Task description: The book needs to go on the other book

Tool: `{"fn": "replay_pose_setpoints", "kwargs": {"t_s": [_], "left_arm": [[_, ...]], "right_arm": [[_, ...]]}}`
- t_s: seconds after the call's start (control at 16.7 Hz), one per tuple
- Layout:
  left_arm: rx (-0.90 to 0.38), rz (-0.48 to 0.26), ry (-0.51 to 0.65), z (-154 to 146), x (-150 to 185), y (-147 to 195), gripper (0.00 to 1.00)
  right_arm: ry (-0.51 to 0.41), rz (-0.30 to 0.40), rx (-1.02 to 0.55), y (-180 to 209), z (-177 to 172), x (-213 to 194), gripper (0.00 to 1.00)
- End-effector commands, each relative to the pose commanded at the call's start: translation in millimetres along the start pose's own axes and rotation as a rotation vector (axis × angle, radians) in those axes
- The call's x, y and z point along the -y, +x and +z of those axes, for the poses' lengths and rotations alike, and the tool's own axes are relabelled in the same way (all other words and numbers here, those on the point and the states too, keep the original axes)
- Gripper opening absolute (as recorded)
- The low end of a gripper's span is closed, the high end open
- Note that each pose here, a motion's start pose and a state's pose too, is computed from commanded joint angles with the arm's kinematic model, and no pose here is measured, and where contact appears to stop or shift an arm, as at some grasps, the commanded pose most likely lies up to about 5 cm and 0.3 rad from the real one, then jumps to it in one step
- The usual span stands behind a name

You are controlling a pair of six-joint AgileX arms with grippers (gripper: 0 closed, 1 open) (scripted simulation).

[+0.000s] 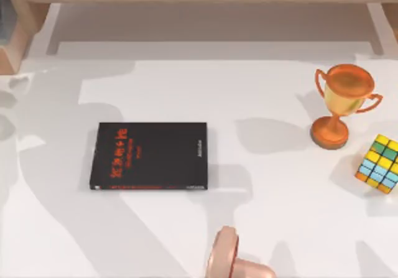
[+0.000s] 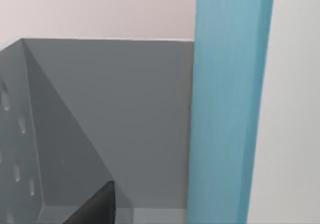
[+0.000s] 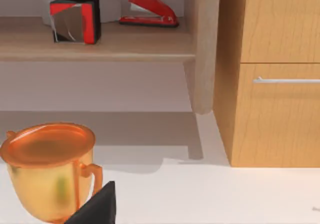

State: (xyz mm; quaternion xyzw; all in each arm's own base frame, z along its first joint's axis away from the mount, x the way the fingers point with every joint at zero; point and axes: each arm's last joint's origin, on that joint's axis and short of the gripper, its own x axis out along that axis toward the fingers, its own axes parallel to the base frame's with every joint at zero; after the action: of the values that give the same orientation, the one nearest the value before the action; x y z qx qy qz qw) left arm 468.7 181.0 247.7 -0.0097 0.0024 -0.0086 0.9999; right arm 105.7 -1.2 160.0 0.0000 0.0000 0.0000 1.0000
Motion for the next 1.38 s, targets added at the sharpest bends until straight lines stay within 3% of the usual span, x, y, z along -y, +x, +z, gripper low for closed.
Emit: {"fn": "replay_pose_setpoints", "kwargs": {"t_s": [0.78,1.38], "left_arm": [[0.000,0.000,0.000,0.0,0.0,0.0,0.02],[0.002,0.003,0.002,1.5,-1.4,-1.5,0.00]], "right_arm": [[0.000,0.000,0.000,0.0,0.0,0.0,1.00],[0.000,0.000,0.000,0.0,0.0,0.0,1.00]]}}
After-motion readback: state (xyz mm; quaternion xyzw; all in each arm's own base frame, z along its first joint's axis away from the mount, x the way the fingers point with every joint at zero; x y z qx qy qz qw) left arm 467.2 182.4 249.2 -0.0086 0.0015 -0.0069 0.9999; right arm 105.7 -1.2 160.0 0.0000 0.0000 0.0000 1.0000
